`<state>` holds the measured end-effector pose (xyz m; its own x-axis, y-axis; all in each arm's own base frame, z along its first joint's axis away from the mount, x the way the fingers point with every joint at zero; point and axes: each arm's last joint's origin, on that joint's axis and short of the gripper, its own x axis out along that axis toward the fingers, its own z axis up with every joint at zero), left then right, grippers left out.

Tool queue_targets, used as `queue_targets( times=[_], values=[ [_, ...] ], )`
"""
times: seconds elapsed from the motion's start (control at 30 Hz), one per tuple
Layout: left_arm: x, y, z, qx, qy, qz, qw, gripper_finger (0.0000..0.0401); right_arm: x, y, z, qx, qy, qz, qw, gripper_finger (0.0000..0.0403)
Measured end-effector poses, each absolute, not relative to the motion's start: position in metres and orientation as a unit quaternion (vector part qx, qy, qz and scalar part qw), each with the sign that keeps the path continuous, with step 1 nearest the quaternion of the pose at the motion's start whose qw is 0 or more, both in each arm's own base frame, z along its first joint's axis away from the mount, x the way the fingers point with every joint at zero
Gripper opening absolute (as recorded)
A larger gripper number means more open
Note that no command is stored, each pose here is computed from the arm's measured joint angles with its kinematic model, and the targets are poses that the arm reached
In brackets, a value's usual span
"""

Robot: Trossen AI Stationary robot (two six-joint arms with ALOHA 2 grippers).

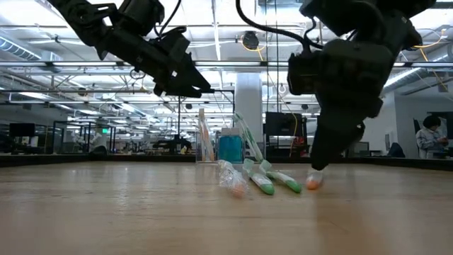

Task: Pick & Place toothbrushing station
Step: Put the orange toothbrush into the transparent organizer

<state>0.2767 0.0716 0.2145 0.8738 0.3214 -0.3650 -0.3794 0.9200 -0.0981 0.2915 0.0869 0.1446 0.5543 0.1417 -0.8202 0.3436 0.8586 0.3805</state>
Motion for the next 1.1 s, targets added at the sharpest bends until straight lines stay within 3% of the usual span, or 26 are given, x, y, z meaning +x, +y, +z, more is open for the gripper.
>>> queue_targets(
  times=[0.63,1.1],
  values=[
    [0.278,0.065,0.214,-0.086,0.176,0.173,0.965,0.0271,0.272,0.068,0.136,0.203,0.507,-0.233,0.805,0.0168],
    [0.278,0.065,0.214,-0.085,0.176,0.172,0.965,0.0271,0.255,0.086,0.151,0.24,0.579,-0.11,0.772,0.0169]
  ],
)
